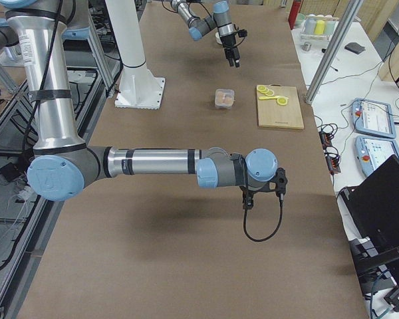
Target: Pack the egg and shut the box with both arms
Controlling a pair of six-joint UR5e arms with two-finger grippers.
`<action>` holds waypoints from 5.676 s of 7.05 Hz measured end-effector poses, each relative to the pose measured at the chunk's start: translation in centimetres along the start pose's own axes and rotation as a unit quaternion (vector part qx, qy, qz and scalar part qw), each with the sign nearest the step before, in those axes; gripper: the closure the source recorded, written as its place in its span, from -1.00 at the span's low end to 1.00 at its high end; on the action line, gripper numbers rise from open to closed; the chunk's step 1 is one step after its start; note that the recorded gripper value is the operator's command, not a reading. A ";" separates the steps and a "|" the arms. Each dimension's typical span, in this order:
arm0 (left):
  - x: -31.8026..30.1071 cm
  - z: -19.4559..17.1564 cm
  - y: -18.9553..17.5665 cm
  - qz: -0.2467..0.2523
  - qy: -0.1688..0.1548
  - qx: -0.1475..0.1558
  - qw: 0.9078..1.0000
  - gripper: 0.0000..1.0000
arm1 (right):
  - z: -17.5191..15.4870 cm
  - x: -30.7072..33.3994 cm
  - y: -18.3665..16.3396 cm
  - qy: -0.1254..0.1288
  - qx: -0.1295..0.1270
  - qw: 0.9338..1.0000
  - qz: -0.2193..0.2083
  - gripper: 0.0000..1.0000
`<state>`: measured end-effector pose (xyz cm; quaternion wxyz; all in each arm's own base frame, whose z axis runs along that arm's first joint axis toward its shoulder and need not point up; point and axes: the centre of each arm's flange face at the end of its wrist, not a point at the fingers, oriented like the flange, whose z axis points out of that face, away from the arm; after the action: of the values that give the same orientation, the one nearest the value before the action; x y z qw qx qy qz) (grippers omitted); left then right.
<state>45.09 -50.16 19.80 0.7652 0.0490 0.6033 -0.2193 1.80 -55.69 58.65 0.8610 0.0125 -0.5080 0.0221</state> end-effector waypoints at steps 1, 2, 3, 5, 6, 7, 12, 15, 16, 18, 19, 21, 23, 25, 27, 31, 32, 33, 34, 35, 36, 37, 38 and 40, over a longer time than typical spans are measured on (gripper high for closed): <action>-0.2 -2.4 -1.7 -0.006 -0.004 -0.009 1.000 -0.94 | 2.0 -3.6 -0.7 -0.018 -0.005 1.000 0.000 -0.28; -0.6 -4.2 -2.7 -0.011 -0.008 -0.015 1.000 -0.94 | 5.0 -8.2 -1.0 -0.032 -0.007 0.999 0.007 -0.17; -1.0 -4.8 -3.0 -0.014 -0.010 -0.018 1.000 -0.94 | 8.2 -12.4 -0.4 -0.039 -0.003 0.999 0.019 0.11; -1.3 -5.4 -3.7 -0.017 -0.012 -0.016 1.000 -0.94 | 13.9 -19.5 1.7 -0.064 0.008 0.997 0.046 0.83; -1.4 -5.6 -4.0 -0.018 -0.012 -0.014 1.000 -0.94 | 16.0 -22.8 2.7 -0.080 0.002 0.995 0.051 1.00; -1.4 -5.7 -4.2 -0.019 -0.012 -0.012 1.000 -0.94 | 17.8 -25.9 3.6 -0.088 -0.003 0.995 0.050 1.00; -1.7 -5.6 -4.7 -0.022 -0.015 -0.008 1.000 -0.94 | 25.1 -40.1 8.5 -0.113 -0.004 0.993 0.041 1.00; -1.7 -5.6 -4.7 -0.023 -0.015 -0.008 1.000 -0.94 | 27.8 -45.7 11.0 -0.125 0.002 0.991 0.036 1.00; -1.6 -5.6 -4.7 -0.023 -0.015 -0.008 1.000 -0.94 | 28.5 -48.2 11.8 -0.132 0.006 0.990 0.043 1.00; -1.7 -5.6 -4.8 -0.023 -0.015 -0.007 1.000 -0.94 | 29.3 -53.7 12.3 -0.141 0.023 0.988 0.054 1.00; -1.7 -5.6 -4.8 -0.023 -0.015 -0.006 1.000 -0.94 | 29.1 -55.2 12.0 -0.141 0.028 0.988 0.059 1.00; -1.8 -5.4 -4.8 -0.023 -0.017 -0.005 1.000 -0.95 | 26.5 -55.1 9.5 -0.140 0.028 0.987 0.079 -0.99; -3.2 -5.1 -5.3 -0.005 -0.027 0.001 1.000 -0.95 | 20.4 -50.4 3.7 -0.118 0.026 0.987 0.108 -1.00; -7.4 -5.8 -8.1 0.090 -0.063 0.024 0.994 -0.95 | 14.6 -38.4 -1.9 -0.051 0.061 0.994 0.073 -1.00; -12.2 -9.6 -14.1 0.203 -0.155 0.029 0.966 -0.95 | 9.6 -26.5 -5.2 0.042 0.061 0.997 0.010 -1.00; -26.1 -27.9 -28.7 0.303 -0.291 -0.037 0.907 -0.95 | 3.4 -6.8 -3.9 0.168 -0.001 0.982 -0.092 -1.00; -30.6 -30.8 -30.8 0.277 -0.281 -0.053 0.917 -0.95 | 2.1 -2.8 -3.3 0.174 -0.013 0.981 -0.085 -1.00; -34.7 -32.3 -31.7 0.248 -0.271 -0.065 0.928 -0.95 | 0.7 1.0 -1.9 0.164 -0.016 0.984 -0.065 -1.00; -38.9 -32.9 -31.3 0.227 -0.268 -0.073 0.933 -0.95 | -0.7 4.1 0.2 0.147 -0.014 0.988 -0.048 -1.00; -42.8 -32.9 -30.7 0.213 -0.271 -0.080 0.935 -0.95 | -1.7 5.6 2.3 0.137 -0.008 0.990 -0.042 -1.00; -46.3 -32.7 -30.4 0.201 -0.274 -0.083 0.937 -0.95 | -2.3 6.3 3.7 0.131 -0.005 0.991 -0.037 -1.00; -48.7 -32.8 -30.4 0.190 -0.275 -0.083 0.939 -0.95 | -2.4 6.6 4.2 0.128 -0.005 0.991 -0.032 -1.00; -50.0 -33.2 -30.2 0.180 -0.276 -0.082 0.941 -0.95 | -2.4 6.7 4.2 0.125 -0.005 0.992 -0.028 -1.00; -50.6 -33.5 -29.8 0.175 -0.275 -0.081 0.942 -0.95 | -2.4 6.8 4.3 0.124 -0.006 0.992 -0.025 -1.00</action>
<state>-5.81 -51.59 64.25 0.9290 0.0292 0.3670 -0.0371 6.95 -51.14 63.46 0.9175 0.0176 -0.3974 -0.0008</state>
